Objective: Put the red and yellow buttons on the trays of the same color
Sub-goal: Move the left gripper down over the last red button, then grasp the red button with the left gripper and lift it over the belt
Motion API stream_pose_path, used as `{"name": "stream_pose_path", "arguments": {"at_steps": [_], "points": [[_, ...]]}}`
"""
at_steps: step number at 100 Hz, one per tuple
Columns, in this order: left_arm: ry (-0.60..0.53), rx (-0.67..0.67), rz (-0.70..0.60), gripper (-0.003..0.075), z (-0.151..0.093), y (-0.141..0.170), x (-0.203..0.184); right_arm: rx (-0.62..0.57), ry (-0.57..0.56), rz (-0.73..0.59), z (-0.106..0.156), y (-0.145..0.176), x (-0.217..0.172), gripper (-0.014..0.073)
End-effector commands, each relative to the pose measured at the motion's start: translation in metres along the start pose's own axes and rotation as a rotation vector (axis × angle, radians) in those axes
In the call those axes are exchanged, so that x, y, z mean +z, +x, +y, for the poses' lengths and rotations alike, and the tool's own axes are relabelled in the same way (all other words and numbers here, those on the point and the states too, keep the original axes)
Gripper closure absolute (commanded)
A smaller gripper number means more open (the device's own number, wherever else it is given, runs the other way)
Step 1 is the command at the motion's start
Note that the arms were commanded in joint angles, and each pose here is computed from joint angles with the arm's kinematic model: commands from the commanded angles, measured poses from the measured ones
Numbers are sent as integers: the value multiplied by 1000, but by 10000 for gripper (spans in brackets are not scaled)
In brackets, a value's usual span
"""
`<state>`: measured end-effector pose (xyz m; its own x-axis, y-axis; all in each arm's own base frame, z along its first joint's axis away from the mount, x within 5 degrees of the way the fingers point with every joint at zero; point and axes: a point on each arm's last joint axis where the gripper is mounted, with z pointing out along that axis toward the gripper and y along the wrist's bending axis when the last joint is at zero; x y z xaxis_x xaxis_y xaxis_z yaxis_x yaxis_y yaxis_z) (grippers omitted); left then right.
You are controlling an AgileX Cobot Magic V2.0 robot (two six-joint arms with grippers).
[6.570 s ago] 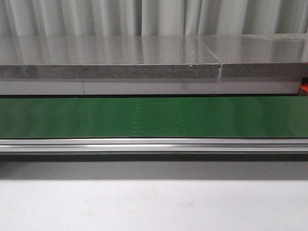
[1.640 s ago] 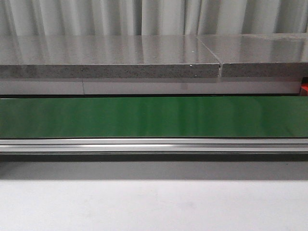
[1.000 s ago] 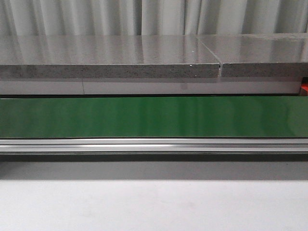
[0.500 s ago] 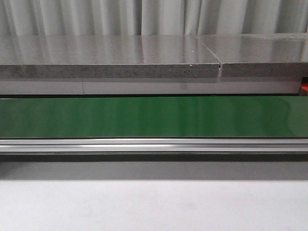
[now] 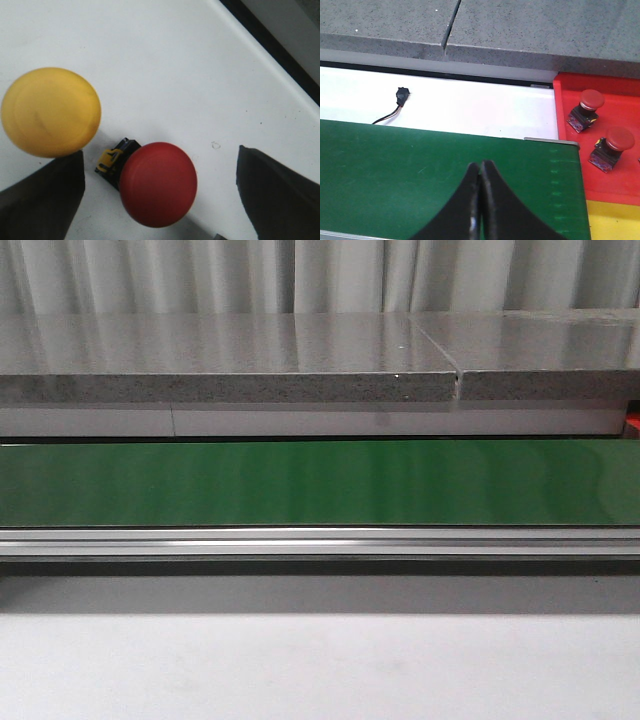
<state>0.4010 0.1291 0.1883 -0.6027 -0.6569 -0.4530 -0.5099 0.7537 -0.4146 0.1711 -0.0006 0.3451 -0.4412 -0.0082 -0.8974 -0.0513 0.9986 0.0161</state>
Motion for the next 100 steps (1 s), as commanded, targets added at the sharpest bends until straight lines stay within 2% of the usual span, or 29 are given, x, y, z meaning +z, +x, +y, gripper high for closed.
{"name": "stream_pose_path", "arguments": {"at_steps": [1,37,45,59,78,90,100], "points": [[28,-8,-69,139,-9,-13,-17,-7,14,-100,-1,-14,-7,661],[26,-10,-47,146,-8,-11,-13,-7,14,-100,-1,-14,-7,661],[26,-10,-42,170,-8,-11,-13,-7,14,-100,-1,-14,-7,661],[26,-10,-35,293,-8,-10,-13,-7,14,-100,-1,-14,-7,661],[28,-3,-16,528,-8,-8,-13,-7,14,-100,-1,-14,-7,661],[35,4,-20,612,-11,-9,-19,-7,14,-100,-1,-14,-7,661],[46,14,-46,639,-15,-13,-30,-7,14,-100,-1,-14,-7,661]]}}
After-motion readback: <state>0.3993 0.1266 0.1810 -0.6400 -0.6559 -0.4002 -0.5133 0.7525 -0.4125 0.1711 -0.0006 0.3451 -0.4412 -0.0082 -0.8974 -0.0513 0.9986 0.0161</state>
